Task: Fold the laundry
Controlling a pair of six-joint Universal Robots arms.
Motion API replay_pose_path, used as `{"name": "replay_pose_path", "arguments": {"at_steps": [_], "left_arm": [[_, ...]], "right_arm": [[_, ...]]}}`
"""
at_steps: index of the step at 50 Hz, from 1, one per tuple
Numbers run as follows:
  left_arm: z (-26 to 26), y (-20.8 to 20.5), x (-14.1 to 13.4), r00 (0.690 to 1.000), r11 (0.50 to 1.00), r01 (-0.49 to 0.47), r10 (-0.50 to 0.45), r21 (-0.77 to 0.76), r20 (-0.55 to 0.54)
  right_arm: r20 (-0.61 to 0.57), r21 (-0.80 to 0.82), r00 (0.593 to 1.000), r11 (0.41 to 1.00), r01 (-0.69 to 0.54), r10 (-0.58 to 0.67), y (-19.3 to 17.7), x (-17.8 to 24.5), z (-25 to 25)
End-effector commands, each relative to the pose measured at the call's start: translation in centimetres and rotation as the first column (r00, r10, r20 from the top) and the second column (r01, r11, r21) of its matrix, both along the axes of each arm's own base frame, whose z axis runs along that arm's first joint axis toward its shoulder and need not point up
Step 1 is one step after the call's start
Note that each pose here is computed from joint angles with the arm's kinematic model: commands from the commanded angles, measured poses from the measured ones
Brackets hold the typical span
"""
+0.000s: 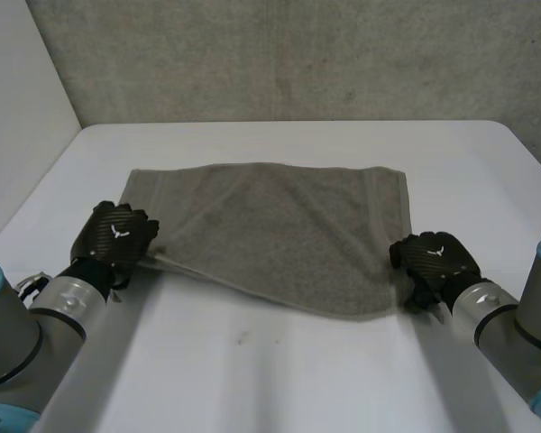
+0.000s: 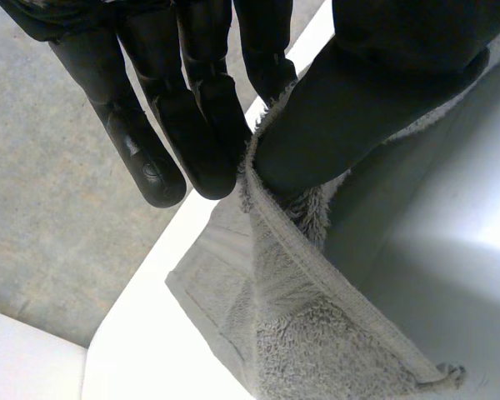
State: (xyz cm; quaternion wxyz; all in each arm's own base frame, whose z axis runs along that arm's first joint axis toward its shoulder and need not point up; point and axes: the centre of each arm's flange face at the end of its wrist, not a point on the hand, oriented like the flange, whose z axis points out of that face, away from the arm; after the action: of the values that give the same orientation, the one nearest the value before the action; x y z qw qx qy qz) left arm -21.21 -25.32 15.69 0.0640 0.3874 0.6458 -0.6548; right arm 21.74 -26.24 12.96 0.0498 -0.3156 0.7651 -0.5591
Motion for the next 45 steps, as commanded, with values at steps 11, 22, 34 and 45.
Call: {"name": "replay_pose_path", "arguments": {"at_steps": [11,22,34,45], "left_arm": [[0.0,-0.8,0.8,0.999,0.999,-0.032,0.032,-0.004,-0.003],[-1.9,-1.5,1.0,0.999,0.998,-0.048,0.047,0.046,0.015],[-2.1,-3.0,3.6,0.992,0.99,-0.128,0.127,0.064,0.021],[0.5,3.4,3.4,0.995,0.983,-0.07,0.057,0.168,0.08]], "right_arm": [[-0.134,-0.112,0.991,0.994,0.01,-0.025,-2.4,-0.4,-0.7],[-0.144,-0.107,0.987,0.993,0.055,-0.07,-2.8,-1.9,1.3],[-0.196,-0.089,0.978,0.995,0.048,-0.064,-2.5,-2.7,2.3],[-0.448,0.128,0.887,0.99,-0.063,0.114,0.9,-3.8,3.2]]}}
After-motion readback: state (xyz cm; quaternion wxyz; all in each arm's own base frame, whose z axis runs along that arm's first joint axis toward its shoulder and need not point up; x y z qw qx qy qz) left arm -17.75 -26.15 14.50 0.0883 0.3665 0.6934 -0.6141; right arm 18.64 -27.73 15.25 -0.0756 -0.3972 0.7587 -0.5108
